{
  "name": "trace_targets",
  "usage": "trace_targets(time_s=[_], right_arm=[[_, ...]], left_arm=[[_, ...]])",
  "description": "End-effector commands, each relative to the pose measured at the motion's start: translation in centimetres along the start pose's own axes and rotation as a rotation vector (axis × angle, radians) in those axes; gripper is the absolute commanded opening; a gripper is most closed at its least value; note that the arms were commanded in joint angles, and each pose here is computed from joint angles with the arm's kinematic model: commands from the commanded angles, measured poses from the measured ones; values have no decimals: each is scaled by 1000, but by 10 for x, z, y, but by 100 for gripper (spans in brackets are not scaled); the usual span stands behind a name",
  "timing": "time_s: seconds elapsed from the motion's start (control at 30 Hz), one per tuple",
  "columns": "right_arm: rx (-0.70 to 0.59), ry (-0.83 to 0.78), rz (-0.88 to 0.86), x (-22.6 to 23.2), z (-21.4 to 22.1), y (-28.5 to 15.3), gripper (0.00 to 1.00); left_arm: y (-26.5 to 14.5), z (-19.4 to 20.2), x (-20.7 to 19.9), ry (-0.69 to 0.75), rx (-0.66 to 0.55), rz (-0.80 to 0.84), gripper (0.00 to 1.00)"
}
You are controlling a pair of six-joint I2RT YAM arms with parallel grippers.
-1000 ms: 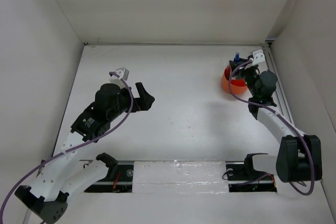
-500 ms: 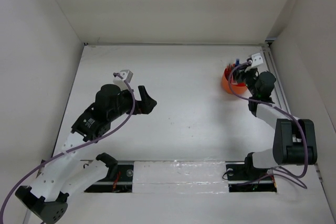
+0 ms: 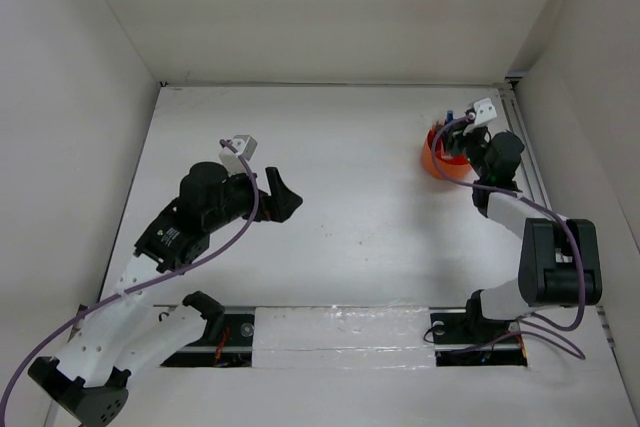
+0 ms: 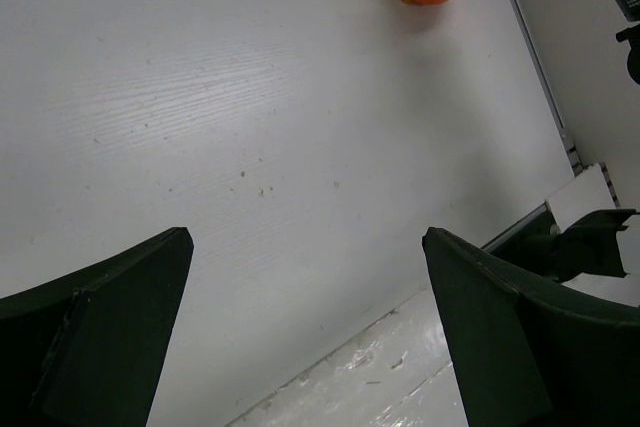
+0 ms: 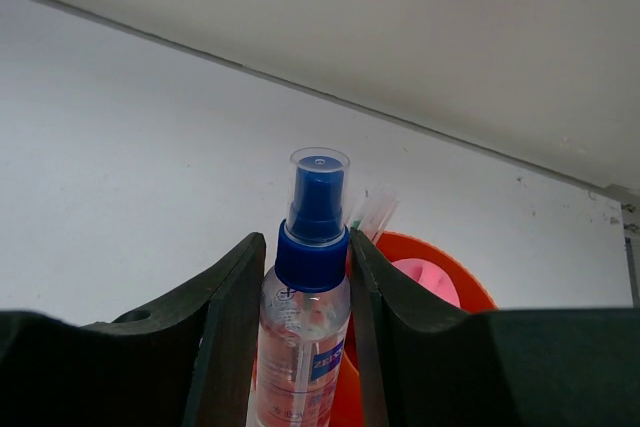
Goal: Sort the stationery into containers
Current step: Place the stationery in the storage box.
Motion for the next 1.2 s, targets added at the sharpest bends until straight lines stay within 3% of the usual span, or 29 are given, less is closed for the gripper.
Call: trace_targets(time_s=[0.0, 0.43, 0.93, 1.17], right_arm=[[-90, -91, 17, -12, -33, 10, 0], [25, -190, 16, 6, -9, 27, 0], [63, -193, 44, 5, 1, 28, 0], [69, -196, 73, 7, -1, 27, 19]], left_arm=[[-1, -1, -8, 27, -6, 58, 100], [-10, 2, -20, 67, 0, 150, 100], [-15, 1, -23, 72, -6, 170, 100], [-17, 1, -24, 74, -13, 176, 100]])
Point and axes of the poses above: each gripper's point midway between its finger pads, its own y axis out along the fingers, its own x axis along the line the jaws close on, z = x × y, the point moved 3 cm from there along -y, back along the fingers, and after that the axes turned 14 degrees about -y, right-handed, at the moved point
